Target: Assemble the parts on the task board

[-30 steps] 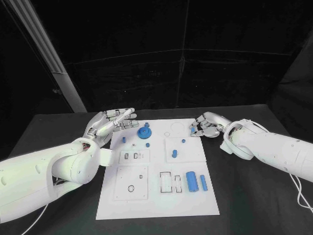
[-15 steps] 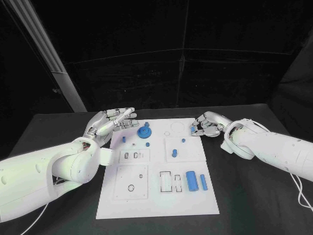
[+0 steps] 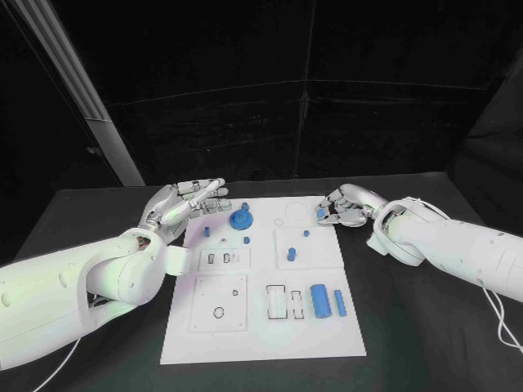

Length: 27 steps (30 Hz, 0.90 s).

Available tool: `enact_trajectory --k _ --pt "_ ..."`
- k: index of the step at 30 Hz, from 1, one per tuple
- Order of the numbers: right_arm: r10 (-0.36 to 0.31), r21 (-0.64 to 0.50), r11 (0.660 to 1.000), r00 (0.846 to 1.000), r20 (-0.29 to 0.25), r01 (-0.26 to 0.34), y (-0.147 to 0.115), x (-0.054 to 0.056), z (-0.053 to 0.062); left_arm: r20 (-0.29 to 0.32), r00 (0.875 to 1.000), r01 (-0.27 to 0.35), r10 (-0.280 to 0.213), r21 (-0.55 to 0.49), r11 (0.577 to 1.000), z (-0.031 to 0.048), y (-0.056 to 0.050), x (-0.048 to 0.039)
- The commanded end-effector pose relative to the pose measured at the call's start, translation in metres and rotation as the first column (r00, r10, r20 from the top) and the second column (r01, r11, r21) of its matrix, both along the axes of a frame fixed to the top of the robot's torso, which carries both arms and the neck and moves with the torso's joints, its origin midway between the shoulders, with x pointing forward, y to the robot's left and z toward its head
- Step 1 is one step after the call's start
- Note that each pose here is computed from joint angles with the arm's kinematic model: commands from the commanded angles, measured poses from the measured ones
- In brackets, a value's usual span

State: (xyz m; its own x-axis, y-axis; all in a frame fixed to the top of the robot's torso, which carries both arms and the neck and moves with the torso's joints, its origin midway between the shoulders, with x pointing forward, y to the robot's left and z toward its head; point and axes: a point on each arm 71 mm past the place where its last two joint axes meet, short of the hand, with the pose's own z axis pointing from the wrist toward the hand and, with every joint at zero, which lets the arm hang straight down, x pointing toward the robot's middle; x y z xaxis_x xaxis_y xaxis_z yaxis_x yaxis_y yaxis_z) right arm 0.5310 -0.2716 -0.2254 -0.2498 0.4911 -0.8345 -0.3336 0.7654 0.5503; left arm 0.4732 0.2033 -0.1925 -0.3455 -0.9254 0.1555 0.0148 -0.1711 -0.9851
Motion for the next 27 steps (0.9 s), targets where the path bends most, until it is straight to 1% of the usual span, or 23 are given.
enact_trajectory --k 1,4,7,12,17,22,27 --pt "-0.013 0.016 1.0 0.998 0.056 0.012 0.003 -0.002 0.007 0.006 1.0 0.011 -0.011 -0.006 1.0 0.0016 -0.001 -0.0008" --pt "-0.018 0.026 1.0 0.998 0.059 0.017 0.008 -0.006 0.01 0.006 1.0 0.011 -0.011 -0.006 1.0 0.002 0.0 -0.0012" --pt "-0.018 0.033 0.999 0.999 0.048 0.017 0.018 -0.011 0.016 0.008 1.0 0.01 -0.01 -0.005 1.0 0.0028 0.0 -0.0011" --pt "0.011 0.018 1.0 1.0 0.025 -0.012 0.048 -0.02 0.024 0.014 1.0 0.0 0.0 -0.002 1.0 0.003 0.002 0.0011" --pt "0.037 -0.028 0.999 0.999 0.01 -0.037 0.083 -0.028 0.027 0.022 1.0 -0.01 0.01 0.001 1.0 0.0033 0.003 0.0037" --pt "0.073 -0.065 0.995 0.997 0.016 -0.072 0.122 -0.035 0.03 0.028 0.999 -0.017 0.017 0.003 1.0 0.0044 0.005 0.0066" --pt "0.121 -0.101 0.988 0.992 0.033 -0.117 0.152 -0.041 0.03 0.036 0.999 -0.021 0.021 0.004 1.0 0.0065 0.006 0.0087"
